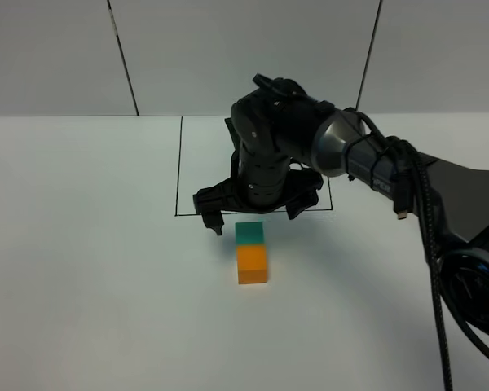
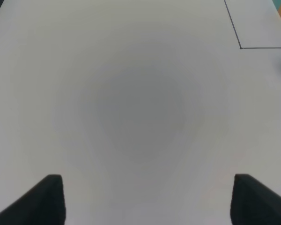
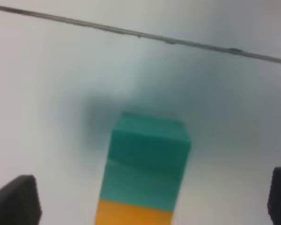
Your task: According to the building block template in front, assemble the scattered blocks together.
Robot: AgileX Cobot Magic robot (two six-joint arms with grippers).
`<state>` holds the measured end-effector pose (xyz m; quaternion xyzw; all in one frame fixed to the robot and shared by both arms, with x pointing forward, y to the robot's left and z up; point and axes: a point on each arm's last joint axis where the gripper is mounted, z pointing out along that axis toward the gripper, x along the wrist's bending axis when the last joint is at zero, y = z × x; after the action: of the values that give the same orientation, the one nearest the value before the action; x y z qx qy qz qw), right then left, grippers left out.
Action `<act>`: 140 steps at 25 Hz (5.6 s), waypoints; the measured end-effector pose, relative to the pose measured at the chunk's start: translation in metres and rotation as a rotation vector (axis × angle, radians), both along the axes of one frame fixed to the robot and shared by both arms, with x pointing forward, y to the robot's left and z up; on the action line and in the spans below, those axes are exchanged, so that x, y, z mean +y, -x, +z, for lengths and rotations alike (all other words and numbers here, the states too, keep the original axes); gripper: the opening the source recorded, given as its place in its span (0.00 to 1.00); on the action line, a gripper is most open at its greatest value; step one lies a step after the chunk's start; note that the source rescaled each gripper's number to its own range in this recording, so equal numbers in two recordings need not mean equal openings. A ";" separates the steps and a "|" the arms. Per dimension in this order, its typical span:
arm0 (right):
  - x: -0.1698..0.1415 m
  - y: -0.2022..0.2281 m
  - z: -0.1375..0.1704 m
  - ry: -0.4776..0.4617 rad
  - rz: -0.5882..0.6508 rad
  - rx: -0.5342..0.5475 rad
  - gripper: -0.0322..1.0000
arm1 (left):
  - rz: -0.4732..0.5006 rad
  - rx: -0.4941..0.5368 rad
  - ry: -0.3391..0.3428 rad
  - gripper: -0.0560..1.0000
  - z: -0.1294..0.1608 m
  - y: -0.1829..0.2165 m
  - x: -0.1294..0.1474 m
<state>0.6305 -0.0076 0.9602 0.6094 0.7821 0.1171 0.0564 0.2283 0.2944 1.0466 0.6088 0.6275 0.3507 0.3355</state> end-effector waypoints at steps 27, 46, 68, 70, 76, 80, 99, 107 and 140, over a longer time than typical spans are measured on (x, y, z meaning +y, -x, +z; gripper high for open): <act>-0.283 -0.014 0.101 0.008 -0.312 -0.194 1.00 | 0.000 0.000 0.001 0.65 0.000 0.000 0.000; -0.279 0.177 0.155 0.006 -0.241 -0.430 1.00 | 0.001 0.000 0.002 0.65 0.000 0.000 0.000; -0.293 0.364 0.112 -0.067 -0.299 -0.663 1.00 | 0.001 0.000 0.002 0.65 0.000 0.000 0.000; -0.294 0.371 0.106 -0.072 -0.300 -0.684 1.00 | 0.001 0.000 0.002 0.65 0.000 0.000 0.000; -0.294 0.392 0.090 -0.078 -0.247 -0.782 1.00 | 0.001 0.000 0.002 0.65 0.000 0.000 0.000; -0.292 0.395 0.090 -0.081 -0.206 -0.810 0.99 | 0.001 0.000 0.002 0.65 0.000 0.000 0.000; -0.295 0.395 0.091 -0.003 -0.247 -0.821 0.74 | 0.000 0.000 0.001 0.65 0.000 0.000 0.000; -0.295 0.395 0.091 -0.001 -0.250 -0.824 0.74 | 0.000 0.000 0.001 0.65 0.000 0.000 0.000; -0.295 0.395 0.091 -0.001 -0.250 -0.824 0.74 | 0.001 0.000 0.001 0.65 0.000 0.000 0.000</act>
<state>0.2353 -0.3028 1.0511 0.6016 0.6144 0.3436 0.3775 0.2283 0.2944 1.0466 0.6083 0.6280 0.3505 0.3358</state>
